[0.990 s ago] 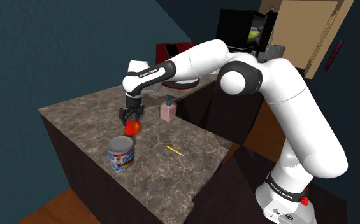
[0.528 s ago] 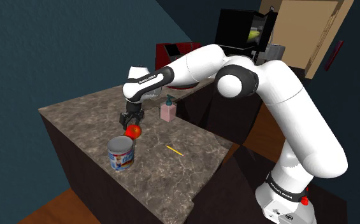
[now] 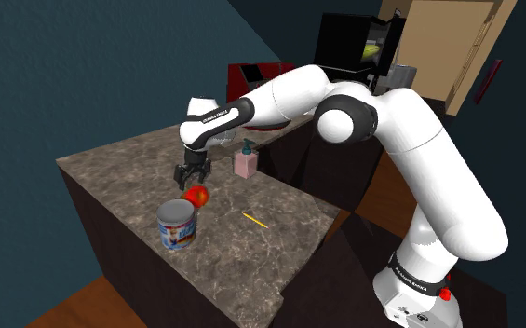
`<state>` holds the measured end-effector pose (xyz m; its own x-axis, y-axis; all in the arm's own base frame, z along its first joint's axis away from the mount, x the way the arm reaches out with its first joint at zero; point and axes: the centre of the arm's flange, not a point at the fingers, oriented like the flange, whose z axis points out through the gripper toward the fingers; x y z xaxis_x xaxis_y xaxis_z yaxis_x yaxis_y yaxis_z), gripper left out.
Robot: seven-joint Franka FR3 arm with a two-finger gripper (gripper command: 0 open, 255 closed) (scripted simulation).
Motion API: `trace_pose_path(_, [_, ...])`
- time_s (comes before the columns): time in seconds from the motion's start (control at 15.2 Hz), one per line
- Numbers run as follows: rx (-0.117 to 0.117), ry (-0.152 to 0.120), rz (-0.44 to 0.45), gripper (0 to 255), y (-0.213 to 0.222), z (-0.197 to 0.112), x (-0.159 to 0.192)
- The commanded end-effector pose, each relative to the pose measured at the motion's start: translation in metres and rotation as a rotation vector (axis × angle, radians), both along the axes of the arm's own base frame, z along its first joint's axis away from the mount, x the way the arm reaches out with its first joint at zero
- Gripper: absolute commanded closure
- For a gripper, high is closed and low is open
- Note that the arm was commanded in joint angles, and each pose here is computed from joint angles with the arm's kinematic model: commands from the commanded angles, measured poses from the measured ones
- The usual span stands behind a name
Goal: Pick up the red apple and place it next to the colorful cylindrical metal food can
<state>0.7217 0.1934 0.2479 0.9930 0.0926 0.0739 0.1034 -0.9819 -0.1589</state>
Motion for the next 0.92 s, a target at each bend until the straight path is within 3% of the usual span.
trace_pose_path(0.0, [0.0,0.0,0.0,0,0.0,0.0,0.0])
trace_pose_path(0.2, [0.0,0.0,0.0,0,0.0,0.0,0.0])
trace_pose_path(0.46, [0.0,0.0,0.0,0,-0.008,0.049,-0.003])
trace_pose_path(0.86, [0.0,0.0,0.0,0,-0.008,0.049,-0.003])
